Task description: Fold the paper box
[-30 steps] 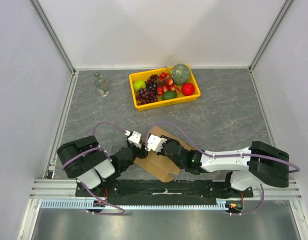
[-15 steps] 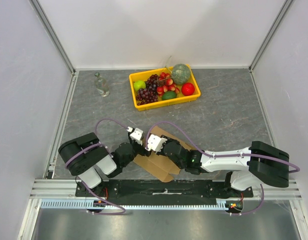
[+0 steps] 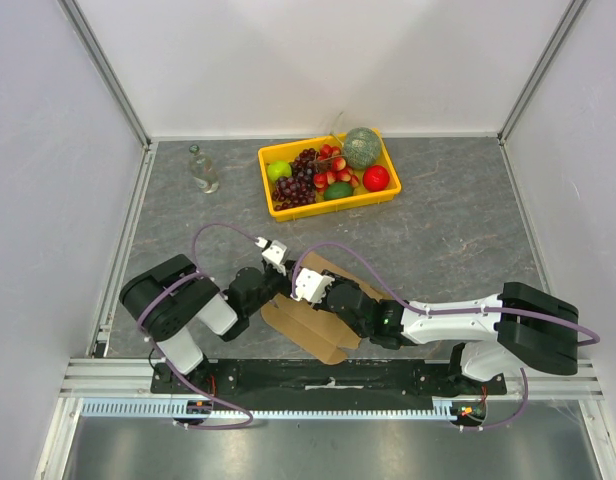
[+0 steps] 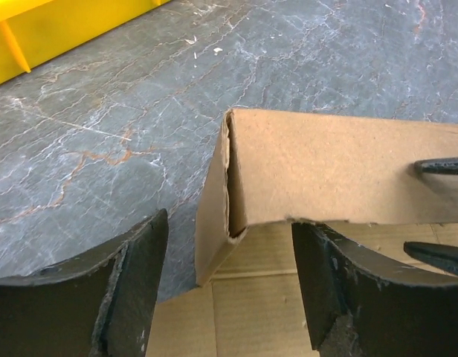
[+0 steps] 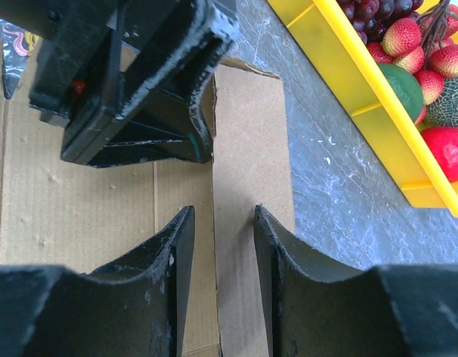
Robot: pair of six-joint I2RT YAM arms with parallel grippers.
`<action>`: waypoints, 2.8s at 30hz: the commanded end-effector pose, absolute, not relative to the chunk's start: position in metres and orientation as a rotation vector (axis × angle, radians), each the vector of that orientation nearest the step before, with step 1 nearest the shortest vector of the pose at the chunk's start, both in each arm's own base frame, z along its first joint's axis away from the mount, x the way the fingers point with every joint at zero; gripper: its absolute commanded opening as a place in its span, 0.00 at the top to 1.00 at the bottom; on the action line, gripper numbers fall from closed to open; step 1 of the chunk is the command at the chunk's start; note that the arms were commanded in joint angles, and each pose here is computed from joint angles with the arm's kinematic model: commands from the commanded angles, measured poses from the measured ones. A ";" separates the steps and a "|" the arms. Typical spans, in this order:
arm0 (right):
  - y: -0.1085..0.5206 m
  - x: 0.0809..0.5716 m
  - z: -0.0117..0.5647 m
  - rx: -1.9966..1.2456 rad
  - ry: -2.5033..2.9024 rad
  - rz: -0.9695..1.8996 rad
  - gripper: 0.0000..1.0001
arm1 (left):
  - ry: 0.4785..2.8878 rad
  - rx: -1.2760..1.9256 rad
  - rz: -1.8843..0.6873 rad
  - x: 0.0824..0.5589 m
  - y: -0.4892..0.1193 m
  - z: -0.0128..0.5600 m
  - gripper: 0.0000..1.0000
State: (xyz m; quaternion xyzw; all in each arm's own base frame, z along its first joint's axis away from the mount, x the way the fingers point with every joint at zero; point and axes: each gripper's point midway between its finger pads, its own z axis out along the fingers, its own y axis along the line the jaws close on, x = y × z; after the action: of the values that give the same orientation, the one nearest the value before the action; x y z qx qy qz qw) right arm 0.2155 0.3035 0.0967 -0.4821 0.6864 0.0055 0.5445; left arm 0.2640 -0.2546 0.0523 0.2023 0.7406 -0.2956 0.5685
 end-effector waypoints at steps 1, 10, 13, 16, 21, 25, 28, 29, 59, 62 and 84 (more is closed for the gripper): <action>0.316 0.214 0.112 -1.098 1.619 0.084 0.56 | 1.390 0.391 -0.814 0.282 -0.275 0.139 0.30; 0.318 0.214 0.110 -1.097 1.622 0.091 0.55 | 1.393 0.338 -0.767 0.297 -0.272 0.139 0.53; 0.319 0.215 0.110 -1.096 1.625 0.089 0.56 | 1.382 0.332 -0.763 0.299 -0.273 0.143 0.66; 0.320 0.215 0.108 -1.102 1.629 0.092 0.56 | 1.382 0.330 -0.757 0.300 -0.273 0.143 0.72; 0.321 0.215 0.107 -1.103 1.631 0.093 0.56 | 1.378 0.332 -0.739 0.303 -0.272 0.143 0.82; 0.323 0.214 0.107 -1.104 1.633 0.101 0.56 | 1.369 0.344 -0.712 0.304 -0.274 0.143 0.89; 0.324 0.214 0.107 -1.107 1.633 0.108 0.56 | 1.356 0.357 -0.679 0.304 -0.277 0.145 0.97; 0.323 0.213 0.106 -1.109 1.635 0.106 0.56 | 1.352 0.359 -0.673 0.304 -0.278 0.146 0.98; 0.331 0.204 0.114 -1.117 1.654 0.220 0.57 | 1.345 0.349 -0.471 0.306 -0.283 0.143 0.64; 0.330 0.202 0.132 -1.086 1.638 0.253 0.57 | 1.343 0.361 -0.478 0.302 -0.281 0.143 0.50; 0.280 0.232 0.208 -0.586 1.693 0.290 0.60 | 1.415 0.434 -0.801 0.223 -0.261 0.135 0.36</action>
State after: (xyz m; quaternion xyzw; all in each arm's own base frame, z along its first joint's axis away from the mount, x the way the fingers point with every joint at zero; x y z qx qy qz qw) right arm 0.2091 0.2918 0.1866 -0.3569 0.7093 0.1180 0.5963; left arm 0.2280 -0.2438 0.0439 0.2569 0.7338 -0.2386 0.5819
